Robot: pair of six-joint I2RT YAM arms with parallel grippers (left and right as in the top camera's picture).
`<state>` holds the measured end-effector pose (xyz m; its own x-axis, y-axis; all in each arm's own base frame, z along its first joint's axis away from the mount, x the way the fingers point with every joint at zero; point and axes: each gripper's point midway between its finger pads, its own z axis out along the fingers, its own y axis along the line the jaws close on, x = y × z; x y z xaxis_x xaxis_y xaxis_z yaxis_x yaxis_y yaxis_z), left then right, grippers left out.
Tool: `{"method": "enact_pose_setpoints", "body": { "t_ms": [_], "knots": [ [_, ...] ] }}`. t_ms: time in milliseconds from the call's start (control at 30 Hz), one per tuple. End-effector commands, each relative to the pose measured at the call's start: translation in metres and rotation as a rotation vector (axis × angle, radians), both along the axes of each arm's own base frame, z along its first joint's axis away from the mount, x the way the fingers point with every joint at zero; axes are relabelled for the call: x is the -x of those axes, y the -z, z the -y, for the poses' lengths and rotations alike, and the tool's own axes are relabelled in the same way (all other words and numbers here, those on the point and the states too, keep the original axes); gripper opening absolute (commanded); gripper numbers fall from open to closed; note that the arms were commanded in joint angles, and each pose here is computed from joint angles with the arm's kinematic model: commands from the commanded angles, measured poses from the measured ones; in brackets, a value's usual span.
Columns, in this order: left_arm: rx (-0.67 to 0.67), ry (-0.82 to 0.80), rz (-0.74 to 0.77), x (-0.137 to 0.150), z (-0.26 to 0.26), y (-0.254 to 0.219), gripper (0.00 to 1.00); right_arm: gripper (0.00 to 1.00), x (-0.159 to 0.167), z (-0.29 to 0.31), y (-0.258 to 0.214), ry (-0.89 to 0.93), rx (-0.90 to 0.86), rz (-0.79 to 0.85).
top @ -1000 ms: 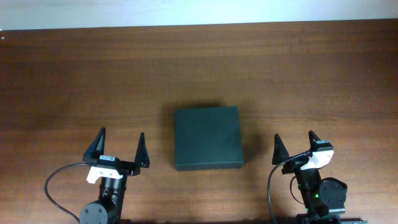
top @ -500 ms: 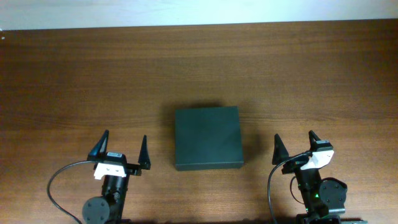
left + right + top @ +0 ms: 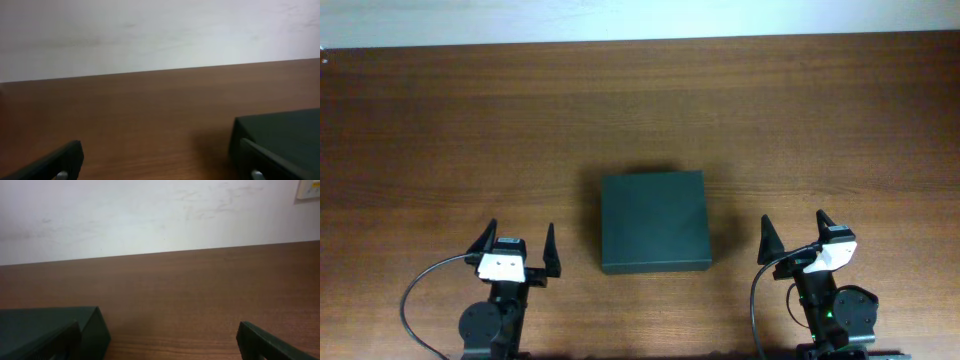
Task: Pack container
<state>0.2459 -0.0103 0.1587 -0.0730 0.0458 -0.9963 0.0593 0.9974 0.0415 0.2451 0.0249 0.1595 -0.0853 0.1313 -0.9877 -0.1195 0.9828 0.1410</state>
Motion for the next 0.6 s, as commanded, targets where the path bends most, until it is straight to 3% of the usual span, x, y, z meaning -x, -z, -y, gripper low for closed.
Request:
{"method": "enact_pose_setpoints", "body": {
  "t_ms": [0,567],
  "knots": [
    [-0.021,-0.049,-0.002,0.0001,-0.0084,0.002,0.99,0.99,0.0007,-0.0019,0.0013,-0.009,-0.005,-0.001],
    [-0.02,-0.042,-0.002,0.0001,-0.0073,0.002,0.99,0.99,0.0007,-0.0019,0.0013,-0.009,-0.005,-0.001]
  ]
}}
